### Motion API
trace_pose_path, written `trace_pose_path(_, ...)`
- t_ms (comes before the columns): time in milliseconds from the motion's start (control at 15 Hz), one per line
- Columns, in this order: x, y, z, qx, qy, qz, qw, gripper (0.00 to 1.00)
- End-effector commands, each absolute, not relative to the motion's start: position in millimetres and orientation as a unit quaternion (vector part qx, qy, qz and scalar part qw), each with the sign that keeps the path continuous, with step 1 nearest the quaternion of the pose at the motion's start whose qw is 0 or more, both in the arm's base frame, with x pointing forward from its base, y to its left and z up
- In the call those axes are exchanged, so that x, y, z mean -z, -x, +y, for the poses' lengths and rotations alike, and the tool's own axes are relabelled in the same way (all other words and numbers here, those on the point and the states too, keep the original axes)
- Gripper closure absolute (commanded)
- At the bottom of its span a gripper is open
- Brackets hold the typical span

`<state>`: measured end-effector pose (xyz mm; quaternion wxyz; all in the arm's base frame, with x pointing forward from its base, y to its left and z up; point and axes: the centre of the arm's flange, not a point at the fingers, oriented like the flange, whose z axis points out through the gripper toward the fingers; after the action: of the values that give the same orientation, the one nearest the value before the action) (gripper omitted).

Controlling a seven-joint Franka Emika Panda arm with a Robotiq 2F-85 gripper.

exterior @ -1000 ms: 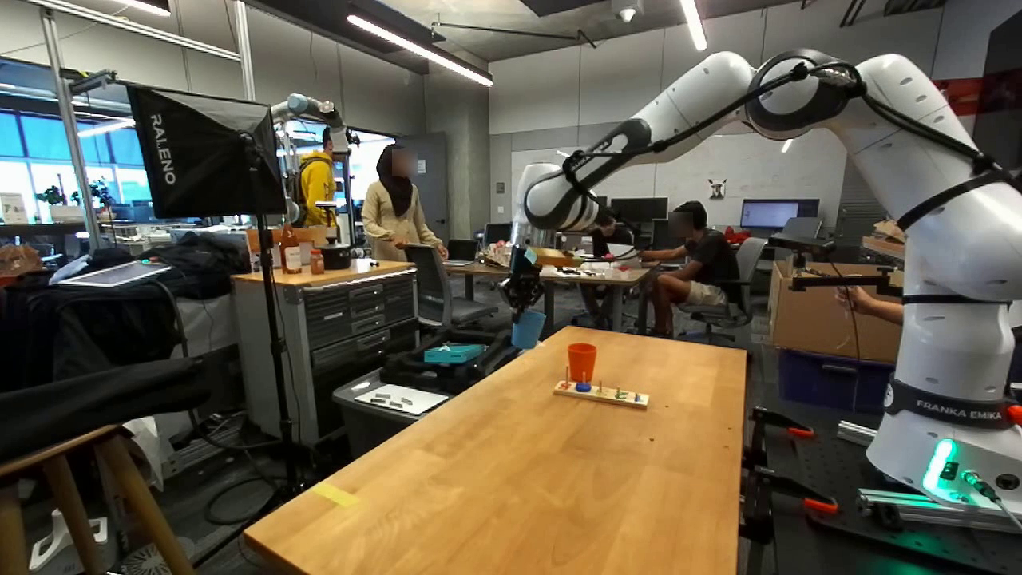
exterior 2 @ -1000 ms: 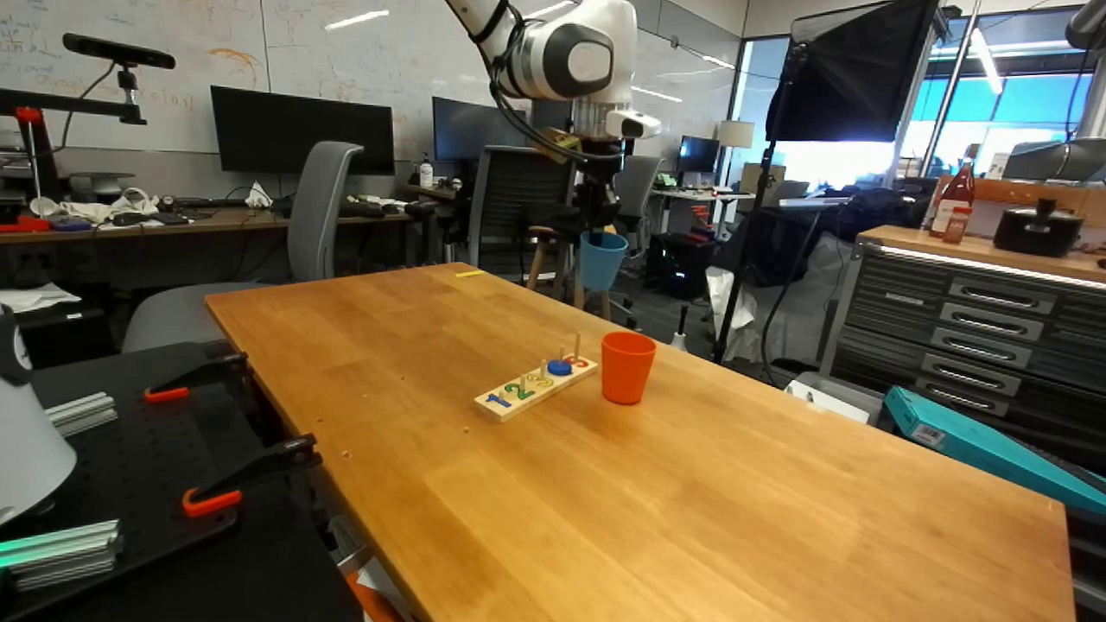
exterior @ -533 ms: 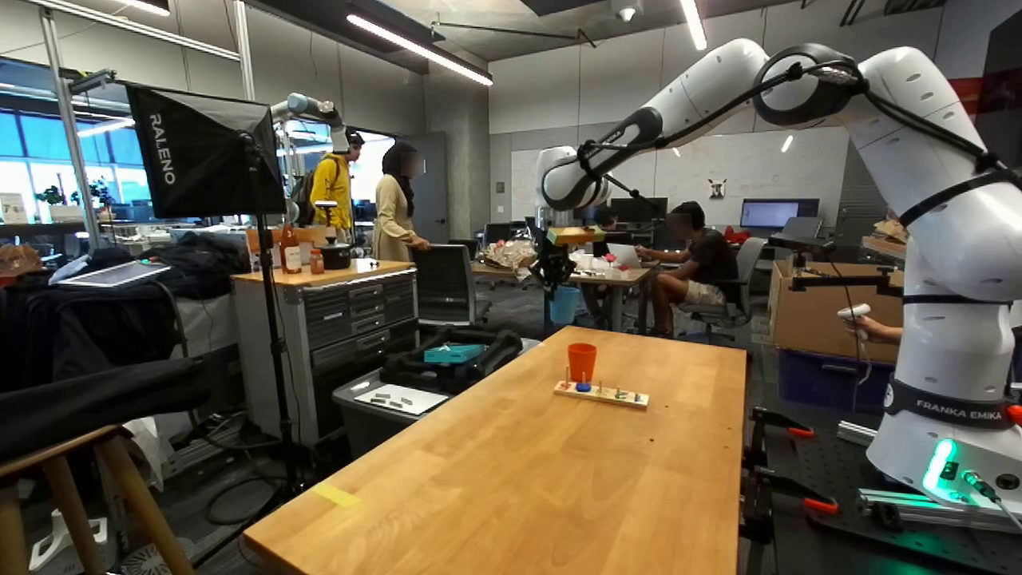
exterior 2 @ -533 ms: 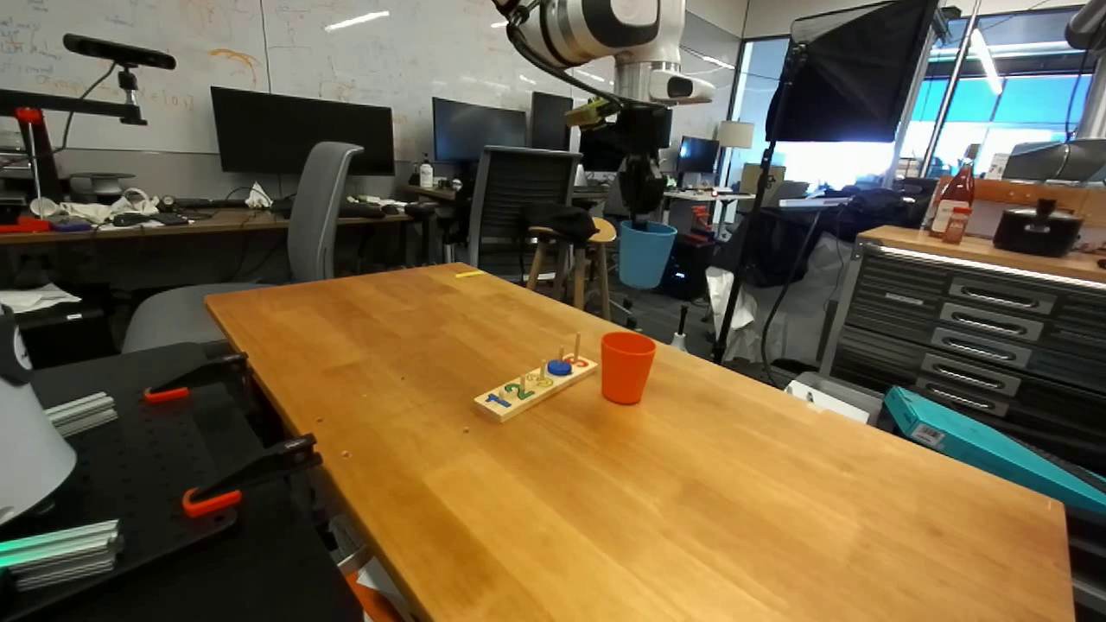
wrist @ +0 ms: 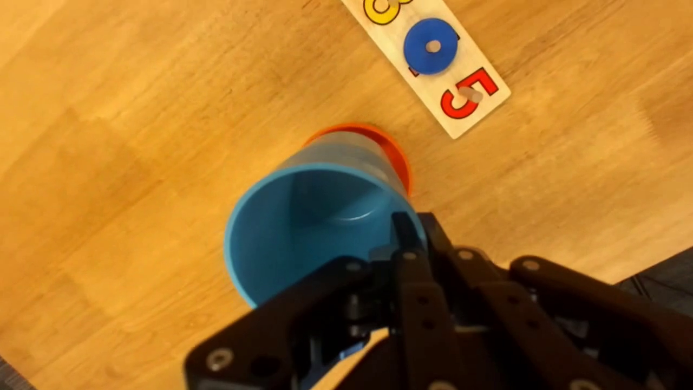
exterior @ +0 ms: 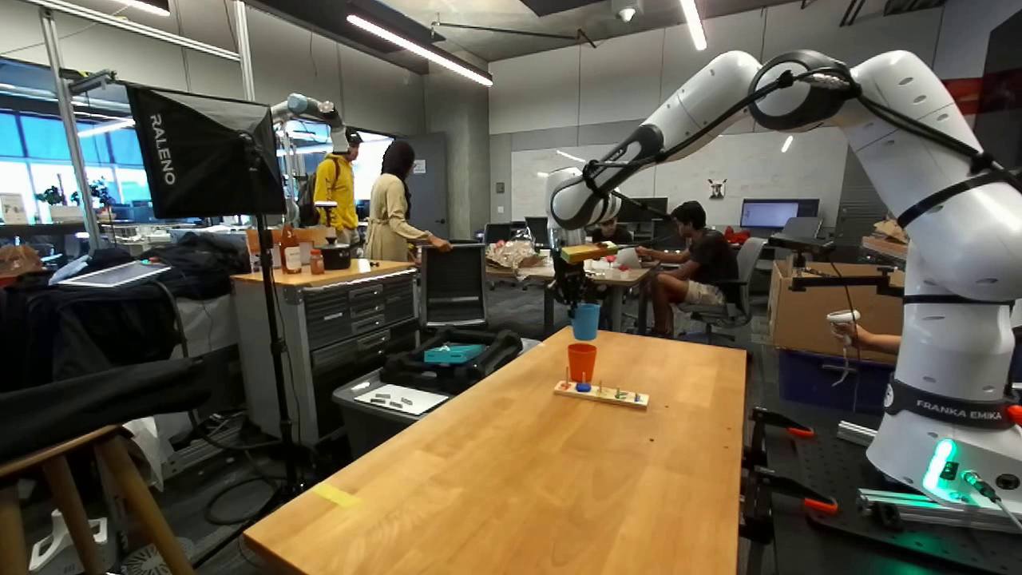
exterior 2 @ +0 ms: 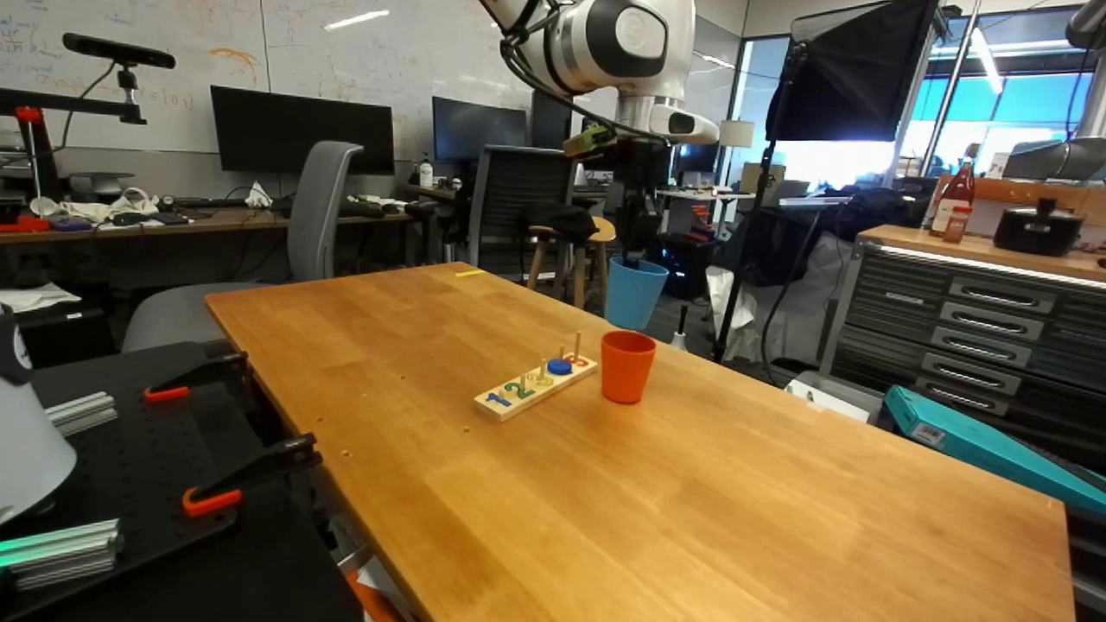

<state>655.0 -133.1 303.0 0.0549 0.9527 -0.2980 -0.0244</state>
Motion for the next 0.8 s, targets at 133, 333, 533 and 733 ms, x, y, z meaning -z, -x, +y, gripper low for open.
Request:
trace_pose_path(133, -291.1, -659.5, -121.8, 0.013, -0.954, -0.298, 0.045, 0.96)
trace_pose_path(333, -292.4, -662.3, -123.9, 0.008, -0.952, -0.303, 0.045, 0.96)
trace_pose_path(533, -293.6, -663.1, -126.1, 0.006, -0.949, -0.313, 0.044, 0.96)
trace_pose_path(733, -297.2, -668.6, -130.0, 0.005, -0.941, -0.337, 0.04, 0.96)
